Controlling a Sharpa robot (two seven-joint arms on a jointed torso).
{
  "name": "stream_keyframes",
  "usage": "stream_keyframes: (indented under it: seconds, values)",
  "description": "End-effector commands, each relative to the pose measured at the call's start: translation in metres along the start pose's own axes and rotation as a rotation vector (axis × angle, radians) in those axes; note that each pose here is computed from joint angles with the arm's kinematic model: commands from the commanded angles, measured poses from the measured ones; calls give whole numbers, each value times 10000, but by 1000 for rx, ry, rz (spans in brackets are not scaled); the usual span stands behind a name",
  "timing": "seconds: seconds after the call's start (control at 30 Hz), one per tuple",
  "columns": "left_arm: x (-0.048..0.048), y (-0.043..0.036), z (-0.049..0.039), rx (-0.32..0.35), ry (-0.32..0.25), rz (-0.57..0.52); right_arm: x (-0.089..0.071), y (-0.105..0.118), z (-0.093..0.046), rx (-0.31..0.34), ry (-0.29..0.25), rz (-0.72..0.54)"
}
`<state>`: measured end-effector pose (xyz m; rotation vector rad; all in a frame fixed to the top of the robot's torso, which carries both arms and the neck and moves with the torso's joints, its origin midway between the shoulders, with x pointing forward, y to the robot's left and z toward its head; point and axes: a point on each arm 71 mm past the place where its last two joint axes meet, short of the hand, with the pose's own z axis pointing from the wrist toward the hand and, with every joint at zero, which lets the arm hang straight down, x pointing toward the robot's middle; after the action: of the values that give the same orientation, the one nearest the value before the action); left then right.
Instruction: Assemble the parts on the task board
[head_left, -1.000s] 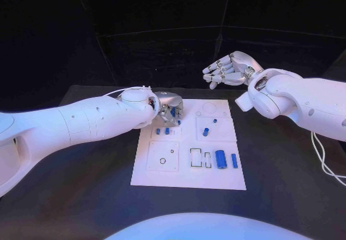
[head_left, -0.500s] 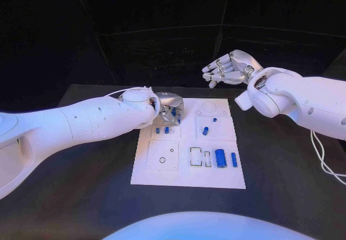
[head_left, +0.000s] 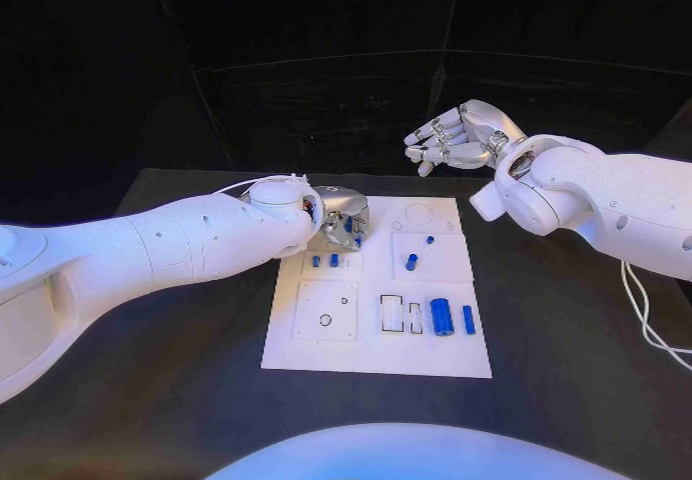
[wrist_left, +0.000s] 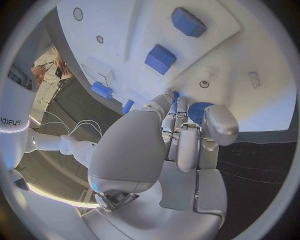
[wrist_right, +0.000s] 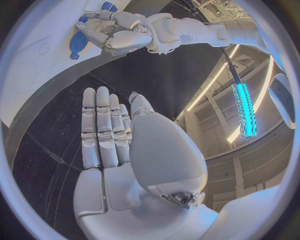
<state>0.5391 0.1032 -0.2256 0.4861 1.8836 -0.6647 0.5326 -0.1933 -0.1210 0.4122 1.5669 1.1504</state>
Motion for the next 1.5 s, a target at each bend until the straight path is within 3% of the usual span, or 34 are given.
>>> stream_keyframes:
  seconds: [0.03, 0.47, 0.77, 1.03, 1.27, 1.5]
  values:
    - [34, 6, 13, -10, 19, 4, 4, 22, 7, -11, 5, -1]
    - [36, 19, 9, -8, -5, 3, 6, 23, 7, -11, 5, -1]
    - [-6, -11, -66, 30, -81, -8, -2, 18, 3, -10, 3, -1]
    - [-177, -33, -159, 43, -143, -59, -7, 14, 2, -9, 4, -1]
    - [-259, 19, -255, 27, -159, -89, -13, 8, 1, -7, 4, -2]
    - [-239, 167, -385, -18, -125, -114, -24, 0, -8, -4, 3, -2]
